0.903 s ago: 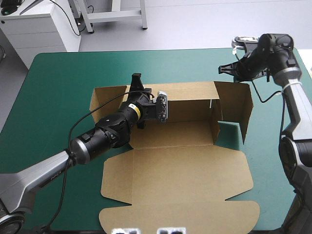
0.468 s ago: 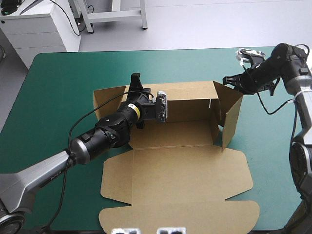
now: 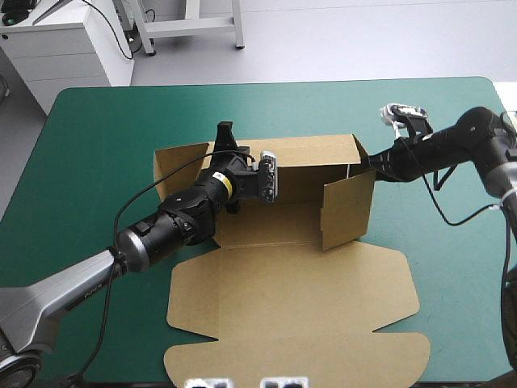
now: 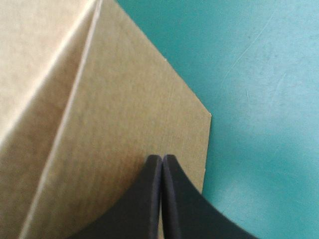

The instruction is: Fold the box

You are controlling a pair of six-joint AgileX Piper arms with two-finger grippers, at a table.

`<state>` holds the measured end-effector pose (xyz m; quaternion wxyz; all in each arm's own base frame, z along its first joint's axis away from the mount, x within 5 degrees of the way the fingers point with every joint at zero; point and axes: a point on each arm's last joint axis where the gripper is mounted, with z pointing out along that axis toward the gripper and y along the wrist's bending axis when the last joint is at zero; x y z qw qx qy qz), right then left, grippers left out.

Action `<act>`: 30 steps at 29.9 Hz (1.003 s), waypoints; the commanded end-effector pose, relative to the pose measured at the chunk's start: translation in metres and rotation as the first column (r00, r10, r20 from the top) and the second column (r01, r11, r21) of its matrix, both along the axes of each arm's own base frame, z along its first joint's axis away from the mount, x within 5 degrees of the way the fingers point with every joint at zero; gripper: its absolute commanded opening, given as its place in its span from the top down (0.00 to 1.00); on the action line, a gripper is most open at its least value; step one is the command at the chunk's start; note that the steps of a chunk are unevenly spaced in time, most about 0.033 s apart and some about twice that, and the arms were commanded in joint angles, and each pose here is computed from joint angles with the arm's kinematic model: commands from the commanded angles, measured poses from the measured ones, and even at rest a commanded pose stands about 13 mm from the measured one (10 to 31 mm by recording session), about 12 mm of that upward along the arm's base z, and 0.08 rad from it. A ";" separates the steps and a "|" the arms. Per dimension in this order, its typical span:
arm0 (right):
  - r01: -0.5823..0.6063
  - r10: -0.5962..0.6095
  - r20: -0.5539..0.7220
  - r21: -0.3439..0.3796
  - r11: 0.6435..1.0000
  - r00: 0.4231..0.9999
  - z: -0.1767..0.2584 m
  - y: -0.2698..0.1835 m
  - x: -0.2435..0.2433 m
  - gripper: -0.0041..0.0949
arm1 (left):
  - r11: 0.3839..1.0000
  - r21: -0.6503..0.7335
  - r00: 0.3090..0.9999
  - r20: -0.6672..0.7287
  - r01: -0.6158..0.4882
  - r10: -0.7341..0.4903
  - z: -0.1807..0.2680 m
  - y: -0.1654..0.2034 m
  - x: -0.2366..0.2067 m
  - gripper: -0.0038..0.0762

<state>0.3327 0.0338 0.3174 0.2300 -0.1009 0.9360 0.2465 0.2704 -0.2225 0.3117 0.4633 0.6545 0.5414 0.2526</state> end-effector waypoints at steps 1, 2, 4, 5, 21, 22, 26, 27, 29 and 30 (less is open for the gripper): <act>0.006 -0.016 0.183 0.056 0.998 0.983 0.010 0.005 -0.019 0.98 | 0.999 -0.040 0.999 0.024 -0.020 0.021 0.015 0.003 -0.002 0.96; 0.012 -0.028 0.223 0.070 0.997 0.974 0.005 0.007 -0.024 0.98 | 0.999 -0.040 0.999 0.024 -0.020 0.021 0.015 0.003 -0.002 0.96; 0.002 -0.024 0.300 0.072 0.997 0.954 -0.002 0.015 -0.034 0.98 | 0.999 -0.040 0.999 0.023 -0.022 0.023 0.015 0.003 -0.002 0.96; 0.001 -0.027 0.319 0.083 0.997 0.947 -0.004 0.019 -0.037 0.98 | 0.999 -0.040 0.999 0.023 -0.022 0.023 0.015 0.003 -0.002 0.96; -0.131 0.110 0.475 0.012 0.991 0.873 -0.004 0.094 -0.059 0.97 | 0.999 -0.042 1.000 0.025 -0.014 0.015 0.015 0.002 -0.002 0.96; -0.148 0.125 0.471 0.013 0.989 0.873 -0.005 0.097 -0.061 0.97 | 0.999 -0.040 1.000 0.026 -0.013 0.014 0.015 0.002 -0.002 0.96; -0.225 0.193 0.449 0.017 0.974 0.872 -0.006 0.111 -0.070 0.97 | 0.999 -0.038 1.000 0.027 -0.012 0.013 0.015 0.002 -0.002 0.96; -0.244 0.211 0.445 0.019 0.969 0.870 -0.006 0.114 -0.073 0.97 | 0.999 -0.038 1.000 0.027 -0.012 0.013 0.015 0.002 -0.002 0.96; -0.273 0.235 0.446 0.022 0.962 0.864 -0.005 0.122 -0.077 0.97 | 0.999 -0.038 1.000 0.027 -0.012 0.013 0.015 0.002 -0.002 0.96; -0.287 0.247 0.449 0.022 0.958 0.859 -0.005 0.126 -0.080 0.97 | 0.999 -0.038 1.000 0.027 -0.012 0.013 0.015 0.002 -0.002 0.96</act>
